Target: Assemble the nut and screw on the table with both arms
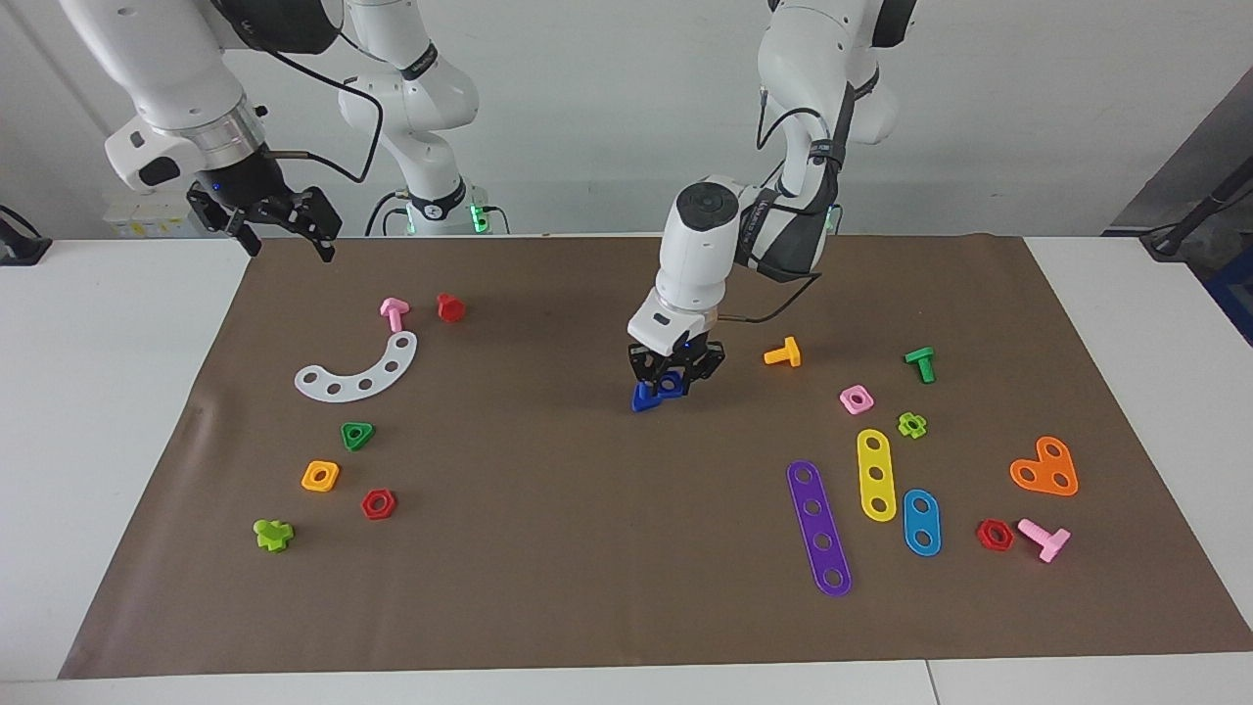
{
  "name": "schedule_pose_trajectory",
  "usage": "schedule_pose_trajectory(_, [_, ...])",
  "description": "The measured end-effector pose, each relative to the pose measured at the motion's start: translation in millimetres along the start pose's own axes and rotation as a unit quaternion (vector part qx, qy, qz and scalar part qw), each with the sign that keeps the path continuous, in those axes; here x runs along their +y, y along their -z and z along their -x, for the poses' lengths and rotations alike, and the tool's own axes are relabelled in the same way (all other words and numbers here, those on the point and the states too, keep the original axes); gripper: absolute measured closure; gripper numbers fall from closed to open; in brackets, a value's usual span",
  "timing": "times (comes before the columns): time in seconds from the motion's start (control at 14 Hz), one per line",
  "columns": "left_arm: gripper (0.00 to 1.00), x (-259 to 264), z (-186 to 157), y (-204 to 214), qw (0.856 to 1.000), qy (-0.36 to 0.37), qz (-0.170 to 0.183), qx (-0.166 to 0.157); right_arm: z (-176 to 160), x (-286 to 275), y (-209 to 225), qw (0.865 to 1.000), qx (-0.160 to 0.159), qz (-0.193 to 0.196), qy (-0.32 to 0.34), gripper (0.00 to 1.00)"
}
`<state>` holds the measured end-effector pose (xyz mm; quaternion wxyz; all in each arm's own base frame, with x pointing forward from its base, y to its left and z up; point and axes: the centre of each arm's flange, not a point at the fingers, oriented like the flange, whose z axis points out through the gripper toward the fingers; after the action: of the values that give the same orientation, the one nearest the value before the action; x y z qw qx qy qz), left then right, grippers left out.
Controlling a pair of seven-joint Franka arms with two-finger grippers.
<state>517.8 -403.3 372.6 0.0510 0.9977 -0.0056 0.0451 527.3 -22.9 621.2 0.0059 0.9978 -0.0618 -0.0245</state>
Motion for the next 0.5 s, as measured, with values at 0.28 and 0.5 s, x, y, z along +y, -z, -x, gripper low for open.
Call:
schedule_pose_trajectory(0.28, [0.54,8.1,7.1,-11.1,1.0,-0.007,-0.004,-0.006,0.3,-3.3,0.1,1.0,0.0,0.0,0.003,0.0])
schedule_pose_trajectory(0.5, [0.54,17.4,17.3,-18.2,1.0,-0.018,-0.006,-0.012,0.3,-3.0,0.1,1.0,0.0,0.0,0.003,0.0])
